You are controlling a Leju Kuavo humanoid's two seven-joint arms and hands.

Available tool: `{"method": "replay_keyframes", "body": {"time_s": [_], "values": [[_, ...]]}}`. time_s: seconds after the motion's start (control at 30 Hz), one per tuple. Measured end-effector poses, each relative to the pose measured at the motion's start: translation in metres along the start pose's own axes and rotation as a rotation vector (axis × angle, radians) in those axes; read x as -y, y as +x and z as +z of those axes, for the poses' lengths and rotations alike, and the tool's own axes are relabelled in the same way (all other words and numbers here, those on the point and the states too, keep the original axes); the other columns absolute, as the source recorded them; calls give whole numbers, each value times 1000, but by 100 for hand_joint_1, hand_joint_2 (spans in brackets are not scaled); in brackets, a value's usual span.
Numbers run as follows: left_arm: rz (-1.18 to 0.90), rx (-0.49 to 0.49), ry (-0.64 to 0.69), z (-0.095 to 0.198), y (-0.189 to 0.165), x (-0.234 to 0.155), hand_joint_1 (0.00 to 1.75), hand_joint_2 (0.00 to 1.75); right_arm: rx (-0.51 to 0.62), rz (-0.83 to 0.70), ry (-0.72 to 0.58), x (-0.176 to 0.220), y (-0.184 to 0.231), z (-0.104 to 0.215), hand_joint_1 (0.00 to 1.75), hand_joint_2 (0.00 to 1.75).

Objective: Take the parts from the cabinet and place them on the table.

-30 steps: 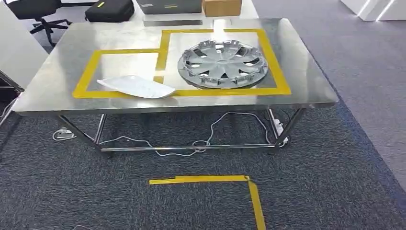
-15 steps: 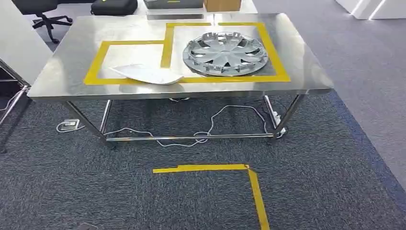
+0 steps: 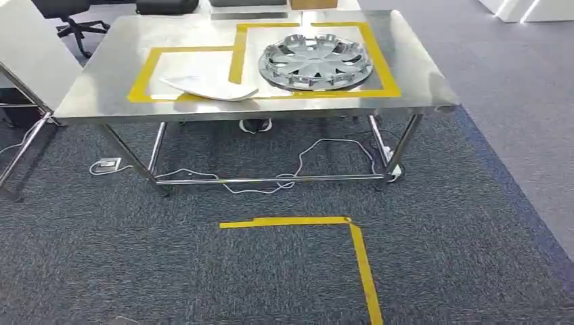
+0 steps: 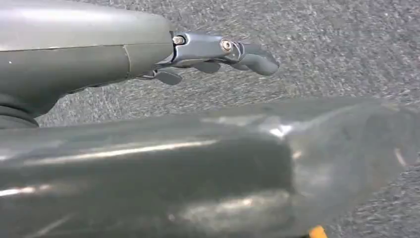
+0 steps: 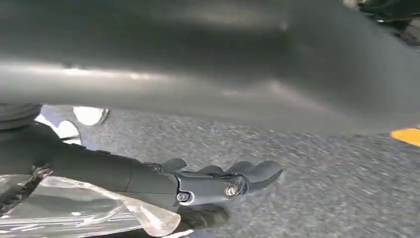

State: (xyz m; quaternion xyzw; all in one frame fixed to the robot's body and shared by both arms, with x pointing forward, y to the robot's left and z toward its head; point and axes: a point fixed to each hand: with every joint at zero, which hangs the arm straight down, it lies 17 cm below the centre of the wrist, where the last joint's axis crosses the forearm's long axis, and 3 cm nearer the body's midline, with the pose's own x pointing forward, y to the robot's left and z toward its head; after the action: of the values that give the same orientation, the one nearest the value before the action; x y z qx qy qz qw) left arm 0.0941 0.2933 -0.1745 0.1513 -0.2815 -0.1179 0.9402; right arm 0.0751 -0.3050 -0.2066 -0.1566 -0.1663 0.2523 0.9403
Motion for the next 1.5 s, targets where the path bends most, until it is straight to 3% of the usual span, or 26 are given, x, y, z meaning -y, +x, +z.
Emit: {"method": "replay_keyframes", "body": {"time_s": [1.5], "values": [[4, 13, -20, -11, 0, 14, 0, 0, -7, 30, -28, 8, -7, -6, 0, 0]]}}
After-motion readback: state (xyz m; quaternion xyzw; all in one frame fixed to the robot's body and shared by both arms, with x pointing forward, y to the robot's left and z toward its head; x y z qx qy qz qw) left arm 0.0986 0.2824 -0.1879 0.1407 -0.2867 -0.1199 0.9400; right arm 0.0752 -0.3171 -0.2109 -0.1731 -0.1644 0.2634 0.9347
